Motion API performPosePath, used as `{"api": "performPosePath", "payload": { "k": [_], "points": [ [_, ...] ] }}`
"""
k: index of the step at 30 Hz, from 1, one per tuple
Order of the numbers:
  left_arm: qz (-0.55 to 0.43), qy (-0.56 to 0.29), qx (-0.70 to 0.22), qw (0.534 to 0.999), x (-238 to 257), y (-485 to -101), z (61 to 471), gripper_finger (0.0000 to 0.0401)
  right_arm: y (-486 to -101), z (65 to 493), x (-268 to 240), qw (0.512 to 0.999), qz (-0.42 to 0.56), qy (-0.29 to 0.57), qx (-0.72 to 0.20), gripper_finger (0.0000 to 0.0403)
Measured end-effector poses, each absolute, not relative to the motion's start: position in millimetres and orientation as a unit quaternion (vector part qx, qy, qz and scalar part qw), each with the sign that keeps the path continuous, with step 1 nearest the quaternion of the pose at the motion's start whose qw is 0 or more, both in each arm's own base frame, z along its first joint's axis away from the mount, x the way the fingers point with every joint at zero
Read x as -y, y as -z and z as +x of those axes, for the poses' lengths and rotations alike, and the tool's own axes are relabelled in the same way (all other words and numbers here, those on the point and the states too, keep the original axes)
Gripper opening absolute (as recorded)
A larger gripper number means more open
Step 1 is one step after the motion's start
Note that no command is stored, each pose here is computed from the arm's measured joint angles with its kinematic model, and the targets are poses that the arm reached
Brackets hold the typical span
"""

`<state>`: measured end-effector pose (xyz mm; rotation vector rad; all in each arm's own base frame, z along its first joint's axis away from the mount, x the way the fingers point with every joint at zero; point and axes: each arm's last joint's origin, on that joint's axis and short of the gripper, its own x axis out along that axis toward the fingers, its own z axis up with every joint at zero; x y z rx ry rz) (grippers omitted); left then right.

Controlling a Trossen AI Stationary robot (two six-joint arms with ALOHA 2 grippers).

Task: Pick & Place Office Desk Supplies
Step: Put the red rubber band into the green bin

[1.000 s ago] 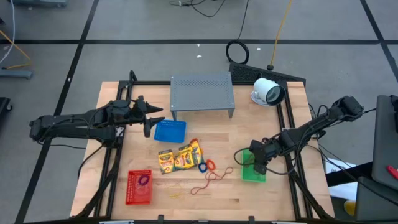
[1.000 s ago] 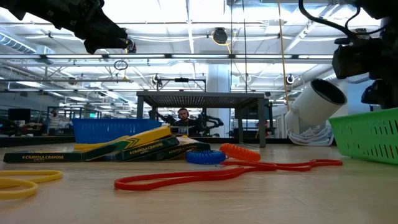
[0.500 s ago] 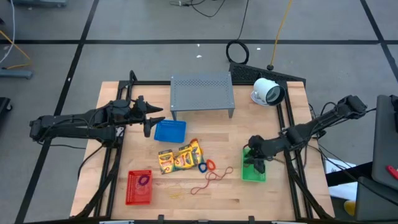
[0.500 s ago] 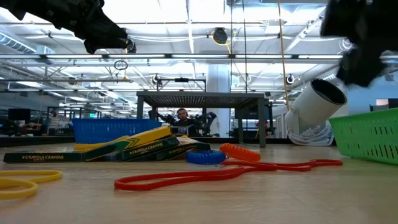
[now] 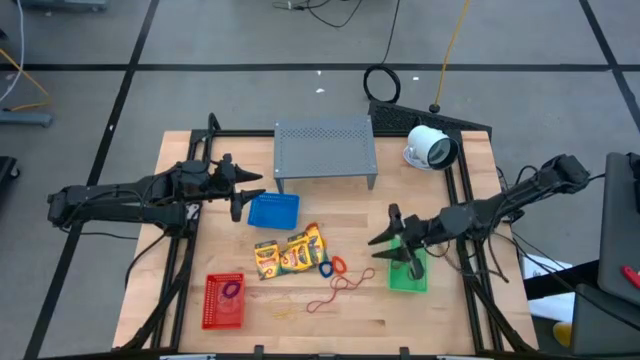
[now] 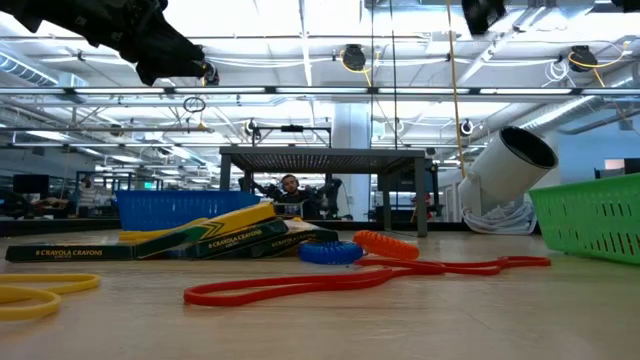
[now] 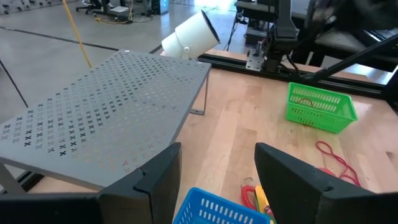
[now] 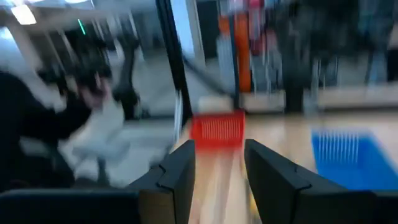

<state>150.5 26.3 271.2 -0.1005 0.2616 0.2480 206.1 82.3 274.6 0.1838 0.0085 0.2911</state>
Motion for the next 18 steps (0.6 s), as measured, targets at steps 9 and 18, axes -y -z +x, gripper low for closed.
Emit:
{"api": "performPosePath", "payload": {
  "k": [9, 18],
  "points": [
    [-0.072, -0.126, -0.124, 0.982, -26, -272, 151, 0.0214, -291, 213, -73, 0.988, 0.033, -0.107, 0.107, 0.0127],
    [-0.08, -0.127, -0.123, 0.981, -26, -272, 151, 0.0214, -294, 235, -62, 0.986, 0.01, -0.041, -0.16, 0.0128]
  ]
}}
